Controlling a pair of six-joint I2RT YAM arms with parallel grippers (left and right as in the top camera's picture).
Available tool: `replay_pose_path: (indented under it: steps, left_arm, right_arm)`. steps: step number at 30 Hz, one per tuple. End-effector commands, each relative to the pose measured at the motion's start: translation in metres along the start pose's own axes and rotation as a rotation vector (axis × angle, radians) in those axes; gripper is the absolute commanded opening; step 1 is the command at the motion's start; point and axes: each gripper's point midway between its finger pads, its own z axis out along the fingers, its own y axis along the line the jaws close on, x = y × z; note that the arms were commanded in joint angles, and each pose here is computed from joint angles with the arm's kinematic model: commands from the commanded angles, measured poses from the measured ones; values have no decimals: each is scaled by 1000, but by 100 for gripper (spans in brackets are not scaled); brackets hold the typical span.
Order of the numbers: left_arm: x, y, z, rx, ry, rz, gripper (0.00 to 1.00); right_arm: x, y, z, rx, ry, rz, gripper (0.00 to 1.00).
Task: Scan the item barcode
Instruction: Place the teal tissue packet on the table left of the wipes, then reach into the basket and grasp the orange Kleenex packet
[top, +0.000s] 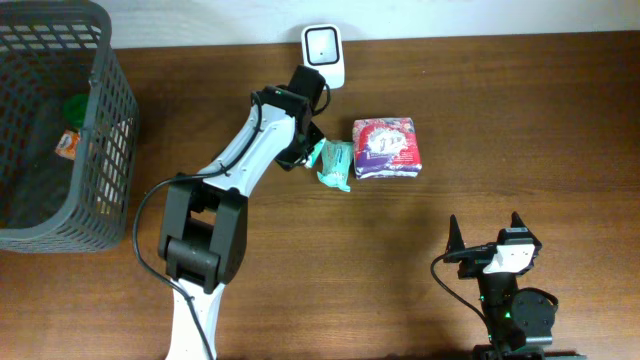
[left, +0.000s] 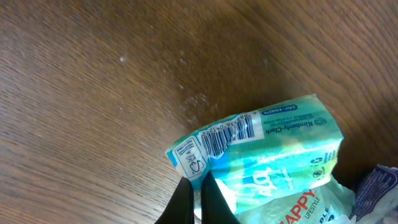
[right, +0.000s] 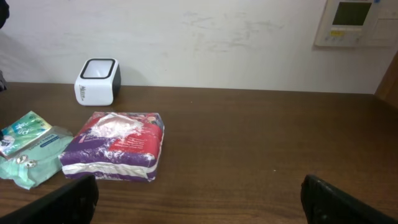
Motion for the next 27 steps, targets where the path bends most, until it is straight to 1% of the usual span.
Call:
replay_pose_path:
  steps: [1, 4, 5, 7, 8, 10, 13, 15, 16, 17, 18, 19, 20, 21, 22, 25, 27]
  left_arm:
    - [8, -3, -6, 16, 13, 43, 1]
    - [2, -6, -23, 46, -12, 76, 8]
    - [0, -8, -31, 60, -22, 75, 14]
    - [-6, -12, -55, 105, -51, 70, 32]
    - [-8, -14, -67, 128, -65, 68, 43]
    - [-11, -16, -80, 151, -84, 92, 51]
    - [-26, -20, -122, 207, -179, 170, 56]
    - [-40, -23, -158, 265, -245, 245, 56]
    - [-53, -23, -193, 312, -315, 305, 56]
    - [-66, -17, -230, 355, -388, 338, 60]
    - [-77, -9, -256, 384, -438, 332, 82]
    - [-89, 7, -287, 410, -504, 319, 89]
    - [-100, 23, -308, 408, -561, 295, 89]
    - [-112, 41, -324, 396, -612, 258, 95]
    - [-129, 69, -345, 372, -679, 192, 99]
    - [-173, 154, -387, 307, -815, -4, 99]
    - [-194, 199, -390, 239, -845, -104, 99]
  right_arm:
    - [3, 0, 0, 6, 5, 7, 99]
    - [3, 0, 0, 6, 5, 7, 99]
    - [3, 0, 0, 6, 5, 7, 99]
    - [3, 0, 0, 6, 5, 7, 99]
    - [3, 0, 0, 6, 5, 7, 99]
    - [3, 0, 0, 6, 5, 7, 99]
    - [3, 0, 0, 6, 5, 7, 99]
    - [3, 0, 0, 6, 5, 7, 99]
    - [3, 0, 0, 6, 5, 7, 99]
    - [3, 0, 0, 6, 5, 7, 99]
    - [3, 0, 0, 6, 5, 7, 99]
    - [3, 0, 0, 6, 5, 7, 99]
    - [3, 0, 0, 6, 5, 7, 99]
    - [3, 0, 0, 6, 5, 7, 99]
    - [3, 0, 0, 6, 5, 7, 99]
    - [3, 0, 0, 6, 5, 7, 99]
    - [3, 0, 0, 6, 5, 7, 99]
